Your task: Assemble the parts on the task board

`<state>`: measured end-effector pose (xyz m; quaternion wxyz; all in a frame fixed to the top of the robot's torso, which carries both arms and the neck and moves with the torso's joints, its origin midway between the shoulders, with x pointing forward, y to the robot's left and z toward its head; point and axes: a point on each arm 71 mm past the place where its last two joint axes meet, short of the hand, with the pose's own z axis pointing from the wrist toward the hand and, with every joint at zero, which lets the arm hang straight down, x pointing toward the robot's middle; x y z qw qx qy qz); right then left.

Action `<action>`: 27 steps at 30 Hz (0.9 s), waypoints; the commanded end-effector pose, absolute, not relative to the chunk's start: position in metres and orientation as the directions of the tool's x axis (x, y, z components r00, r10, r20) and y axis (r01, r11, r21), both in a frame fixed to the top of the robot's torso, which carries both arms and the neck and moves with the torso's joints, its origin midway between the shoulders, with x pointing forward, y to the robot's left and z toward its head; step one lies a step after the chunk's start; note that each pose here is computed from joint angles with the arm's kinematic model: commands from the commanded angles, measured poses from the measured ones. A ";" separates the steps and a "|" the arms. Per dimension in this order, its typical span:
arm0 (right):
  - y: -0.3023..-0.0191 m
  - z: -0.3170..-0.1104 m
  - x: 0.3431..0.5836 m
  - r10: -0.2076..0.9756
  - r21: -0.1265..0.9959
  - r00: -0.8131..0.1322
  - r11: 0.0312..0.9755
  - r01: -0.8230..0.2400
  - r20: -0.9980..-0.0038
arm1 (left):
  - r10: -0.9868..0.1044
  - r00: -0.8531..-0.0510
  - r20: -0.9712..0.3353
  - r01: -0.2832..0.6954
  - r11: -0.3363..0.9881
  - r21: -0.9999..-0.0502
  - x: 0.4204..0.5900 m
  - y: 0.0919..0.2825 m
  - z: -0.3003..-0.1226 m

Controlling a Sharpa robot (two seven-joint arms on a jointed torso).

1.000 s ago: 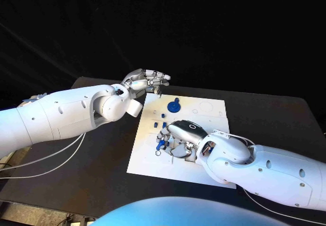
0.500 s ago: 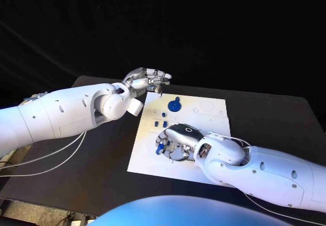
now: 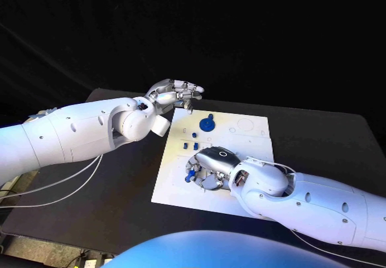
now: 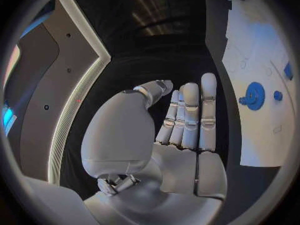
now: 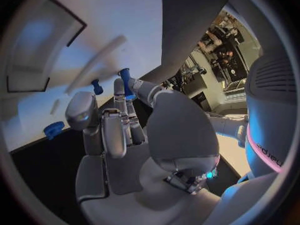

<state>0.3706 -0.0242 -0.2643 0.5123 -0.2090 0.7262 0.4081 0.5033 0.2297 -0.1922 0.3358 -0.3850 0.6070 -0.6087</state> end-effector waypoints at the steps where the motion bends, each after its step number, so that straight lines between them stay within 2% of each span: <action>1: -0.023 -0.267 0.369 0.071 0.331 -0.363 0.596 -0.731 -0.929 | -0.866 -0.496 0.066 -0.057 -0.043 -0.997 0.503 0.227 -0.191; 19: -0.015 -0.272 0.363 0.028 0.307 -0.361 0.590 -0.747 -0.932 | -0.864 -0.499 0.067 -0.061 -0.042 -0.997 0.502 0.227 -0.191; 27: -0.019 -0.269 0.364 0.080 0.319 -0.342 0.598 -0.735 -0.936 | -0.863 -0.500 0.068 -0.063 -0.042 -0.997 0.502 0.227 -0.192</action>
